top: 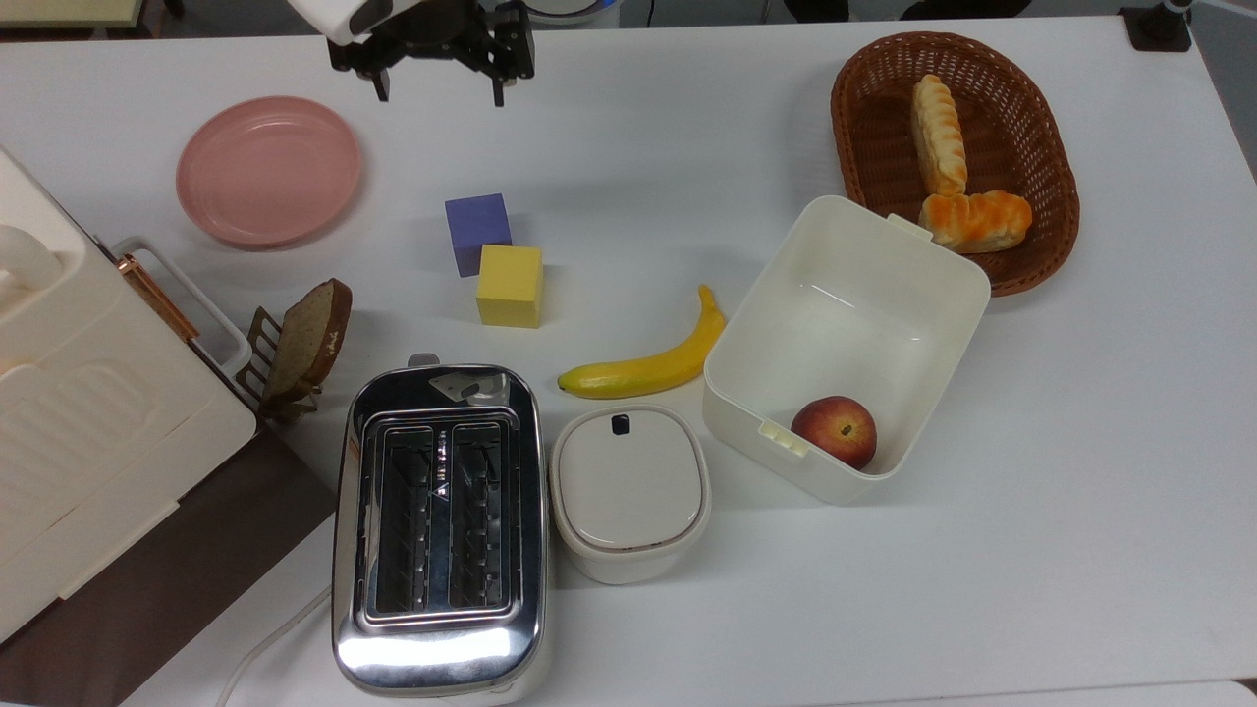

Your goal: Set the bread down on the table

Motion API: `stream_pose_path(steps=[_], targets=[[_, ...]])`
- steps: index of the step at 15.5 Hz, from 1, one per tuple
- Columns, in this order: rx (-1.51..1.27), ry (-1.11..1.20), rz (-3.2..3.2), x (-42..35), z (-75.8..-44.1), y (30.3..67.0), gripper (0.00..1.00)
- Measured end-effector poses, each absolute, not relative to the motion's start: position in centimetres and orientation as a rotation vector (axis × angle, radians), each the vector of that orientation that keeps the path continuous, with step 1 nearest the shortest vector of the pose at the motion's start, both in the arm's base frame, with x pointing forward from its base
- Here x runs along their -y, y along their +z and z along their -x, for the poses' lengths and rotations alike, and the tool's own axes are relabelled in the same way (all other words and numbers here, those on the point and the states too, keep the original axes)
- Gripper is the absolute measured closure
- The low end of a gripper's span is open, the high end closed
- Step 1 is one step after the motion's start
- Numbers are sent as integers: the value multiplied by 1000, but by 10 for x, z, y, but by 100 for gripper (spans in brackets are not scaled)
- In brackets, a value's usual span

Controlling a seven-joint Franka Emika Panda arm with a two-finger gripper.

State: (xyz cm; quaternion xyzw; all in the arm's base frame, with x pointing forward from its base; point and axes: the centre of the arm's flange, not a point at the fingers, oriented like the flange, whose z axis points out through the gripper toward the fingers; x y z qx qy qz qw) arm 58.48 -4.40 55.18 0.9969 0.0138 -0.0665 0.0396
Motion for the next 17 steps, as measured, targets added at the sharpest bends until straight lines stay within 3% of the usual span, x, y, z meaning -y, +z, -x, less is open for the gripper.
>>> stream_pose_path(steps=[11,17], targets=[[-162,-271,-3090,42,-592,457,0],[-179,-279,-3090,50,-589,434,0]])
